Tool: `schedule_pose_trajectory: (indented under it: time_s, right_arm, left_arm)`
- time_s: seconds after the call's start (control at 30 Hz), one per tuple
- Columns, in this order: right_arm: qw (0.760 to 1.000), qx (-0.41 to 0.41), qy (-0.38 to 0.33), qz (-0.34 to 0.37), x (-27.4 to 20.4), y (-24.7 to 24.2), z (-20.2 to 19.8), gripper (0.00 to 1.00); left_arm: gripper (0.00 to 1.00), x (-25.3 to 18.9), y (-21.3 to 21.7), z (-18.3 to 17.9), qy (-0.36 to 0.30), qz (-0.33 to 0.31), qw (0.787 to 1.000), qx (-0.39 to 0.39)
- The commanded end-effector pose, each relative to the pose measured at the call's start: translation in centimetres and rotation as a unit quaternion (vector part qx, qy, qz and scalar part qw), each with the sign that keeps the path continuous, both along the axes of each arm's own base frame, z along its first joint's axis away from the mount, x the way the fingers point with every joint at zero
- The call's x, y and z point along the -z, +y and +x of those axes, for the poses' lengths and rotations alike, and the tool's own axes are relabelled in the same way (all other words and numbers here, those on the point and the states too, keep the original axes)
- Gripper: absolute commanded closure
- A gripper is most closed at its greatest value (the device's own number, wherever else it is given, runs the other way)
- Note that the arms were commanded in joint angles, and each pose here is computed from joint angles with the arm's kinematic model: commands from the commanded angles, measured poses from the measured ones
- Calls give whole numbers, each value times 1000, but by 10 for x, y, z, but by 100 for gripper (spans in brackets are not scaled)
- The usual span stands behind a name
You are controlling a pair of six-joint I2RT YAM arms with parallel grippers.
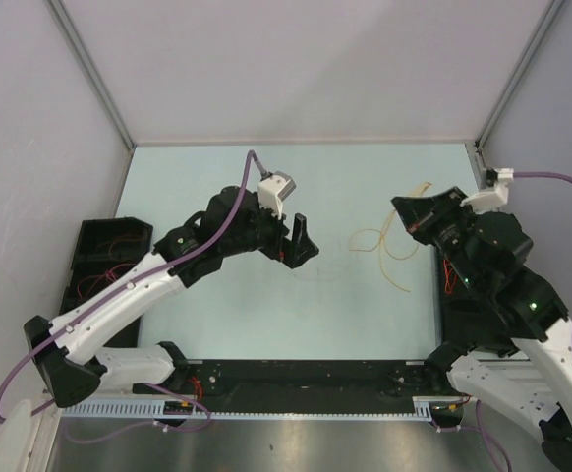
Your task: Untangle the cables
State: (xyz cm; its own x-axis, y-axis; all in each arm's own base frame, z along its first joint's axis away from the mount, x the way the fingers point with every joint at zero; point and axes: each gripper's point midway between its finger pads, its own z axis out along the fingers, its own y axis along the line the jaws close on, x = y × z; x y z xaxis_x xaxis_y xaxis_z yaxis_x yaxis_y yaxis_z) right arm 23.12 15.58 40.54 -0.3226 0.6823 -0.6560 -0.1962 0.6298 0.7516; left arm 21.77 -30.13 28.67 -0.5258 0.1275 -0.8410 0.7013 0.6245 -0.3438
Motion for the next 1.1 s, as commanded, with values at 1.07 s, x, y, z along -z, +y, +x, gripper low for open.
schedule_pose_trajectory:
  time_s: [1.07]
  right_arm:
    - [767, 534, 207, -289, 90, -272, -117, 100]
  left_arm:
    - [0, 36, 142, -11, -83, 109, 970, -200]
